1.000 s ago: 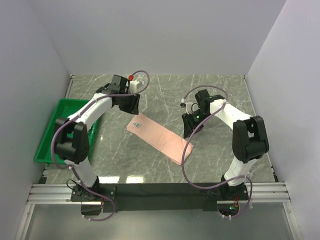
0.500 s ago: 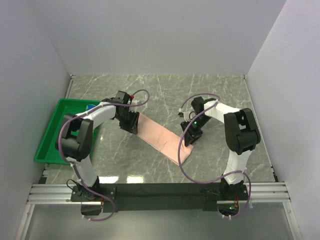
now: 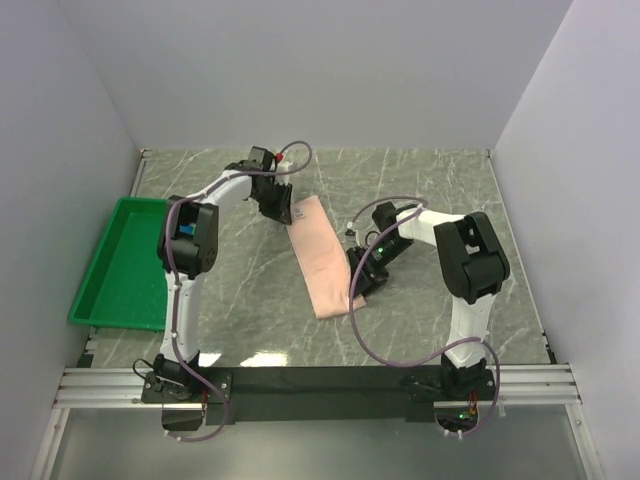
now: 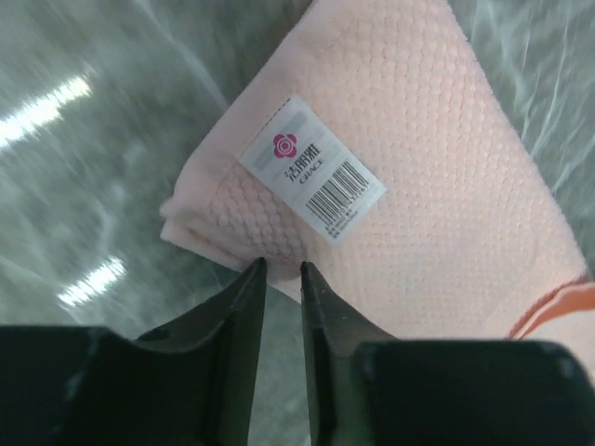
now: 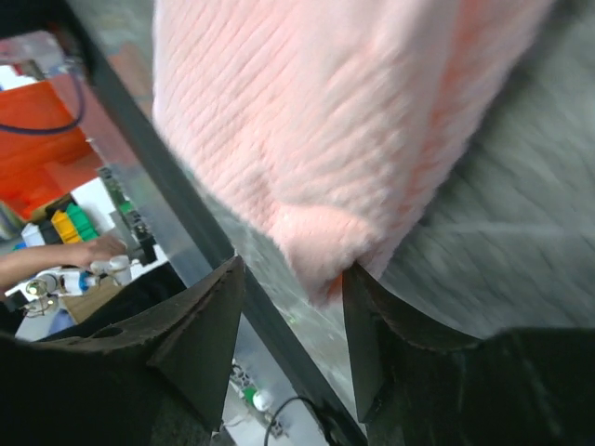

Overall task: Roll the towels
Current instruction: Fold the towel, then roll the towel

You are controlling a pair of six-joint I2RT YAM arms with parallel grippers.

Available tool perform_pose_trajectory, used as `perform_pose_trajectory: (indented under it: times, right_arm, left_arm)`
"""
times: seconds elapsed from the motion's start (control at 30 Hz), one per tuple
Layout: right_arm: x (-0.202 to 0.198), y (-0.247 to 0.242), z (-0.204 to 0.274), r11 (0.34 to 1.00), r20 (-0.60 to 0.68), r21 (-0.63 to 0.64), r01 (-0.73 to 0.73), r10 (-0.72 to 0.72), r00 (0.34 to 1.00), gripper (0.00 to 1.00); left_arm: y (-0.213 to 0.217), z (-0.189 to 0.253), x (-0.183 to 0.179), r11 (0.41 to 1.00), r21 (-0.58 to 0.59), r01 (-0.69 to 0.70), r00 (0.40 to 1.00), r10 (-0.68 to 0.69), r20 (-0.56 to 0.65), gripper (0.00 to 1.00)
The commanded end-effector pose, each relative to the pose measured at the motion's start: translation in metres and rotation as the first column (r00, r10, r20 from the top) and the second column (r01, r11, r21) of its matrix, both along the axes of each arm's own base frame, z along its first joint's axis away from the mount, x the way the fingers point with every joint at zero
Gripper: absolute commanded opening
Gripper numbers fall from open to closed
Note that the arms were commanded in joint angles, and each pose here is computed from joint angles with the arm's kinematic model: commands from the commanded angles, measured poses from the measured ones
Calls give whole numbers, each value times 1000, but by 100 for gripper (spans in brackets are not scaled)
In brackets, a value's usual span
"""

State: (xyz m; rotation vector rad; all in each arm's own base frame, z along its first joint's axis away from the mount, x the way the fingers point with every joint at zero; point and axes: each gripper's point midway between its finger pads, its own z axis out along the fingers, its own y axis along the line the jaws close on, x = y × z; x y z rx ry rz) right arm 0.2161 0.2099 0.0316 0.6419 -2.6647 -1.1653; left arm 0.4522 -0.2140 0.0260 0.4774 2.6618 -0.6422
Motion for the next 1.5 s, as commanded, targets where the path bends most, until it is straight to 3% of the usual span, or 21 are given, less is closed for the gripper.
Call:
perform_pose_trajectory:
  times: [0.0, 0.13, 0.27, 0.33, 0.37, 0.4, 0.47, 0.67, 0.7, 0.87, 0.9, 1.0, 1.13, 1.3, 1.4, 1.43, 1.47]
  right_arm:
    - [13, 28, 26, 987, 21, 162, 19, -23, 1000, 54]
    - [7, 11, 48, 981, 85, 192, 31, -48, 995, 55]
    - [26, -13, 69, 983, 233, 164, 80, -117, 965, 56]
    - [46, -15, 83, 984, 323, 151, 98, -143, 936, 55]
    - [54, -12, 89, 982, 345, 156, 103, -152, 926, 54]
    - [60, -9, 94, 980, 353, 167, 108, -162, 921, 54]
    - [72, 9, 106, 971, 329, 215, 109, -177, 927, 53]
    - [74, 53, 94, 954, 200, 287, 82, -144, 969, 52]
    - [68, 61, 91, 955, 184, 289, 65, -122, 975, 52]
    - [62, 72, 49, 971, 127, 233, 52, -84, 988, 48]
    - [62, 71, 36, 975, 107, 213, 63, -88, 990, 46]
    - [60, 69, 13, 981, 60, 173, 85, -96, 994, 40]
    - [61, 66, -8, 988, 41, 118, 100, -105, 994, 36]
    - [60, 63, -21, 990, 20, 86, 110, -112, 993, 32]
    - [58, 63, -21, 990, 9, 85, 111, -113, 994, 31]
    - [57, 62, -21, 990, 8, 84, 111, -112, 994, 31]
    - [56, 62, -20, 990, 8, 87, 107, -108, 994, 31]
  left_arm:
    - [11, -5, 26, 999, 14, 42, 996, -43, 75, 30]
    - [9, 55, 27, 990, -89, 112, 975, -92, 204, 52]
    - [15, 129, -10, 978, -106, 180, 919, -129, 374, 67]
    - [15, 149, -25, 971, -96, 217, 881, -153, 447, 69]
    - [20, 136, -43, 973, -75, 218, 887, -166, 431, 69]
    - [16, 159, -58, 965, -51, 259, 840, -199, 504, 68]
    - [13, 164, -91, 955, 2, 297, 792, -248, 558, 67]
    - [-24, 139, -172, 847, 243, 472, 562, -502, 658, 65]
    - [-38, 132, -188, 804, 283, 523, 504, -560, 657, 65]
    - [-67, 89, -215, 723, 412, 554, 409, -668, 622, 57]
    - [-81, 87, -223, 697, 433, 572, 362, -688, 629, 57]
    - [-92, 60, -237, 635, 496, 592, 313, -748, 585, 59]
    - [-102, 37, -244, 598, 507, 620, 294, -777, 558, 65]
    - [-105, 12, -247, 541, 541, 644, 260, -819, 511, 66]
    - [-101, -6, -251, 508, 541, 670, 281, -849, 448, 53]
    - [-100, -9, -253, 500, 538, 679, 290, -855, 429, 40]
    - [-92, -17, -259, 482, 533, 696, 306, -870, 387, 33]
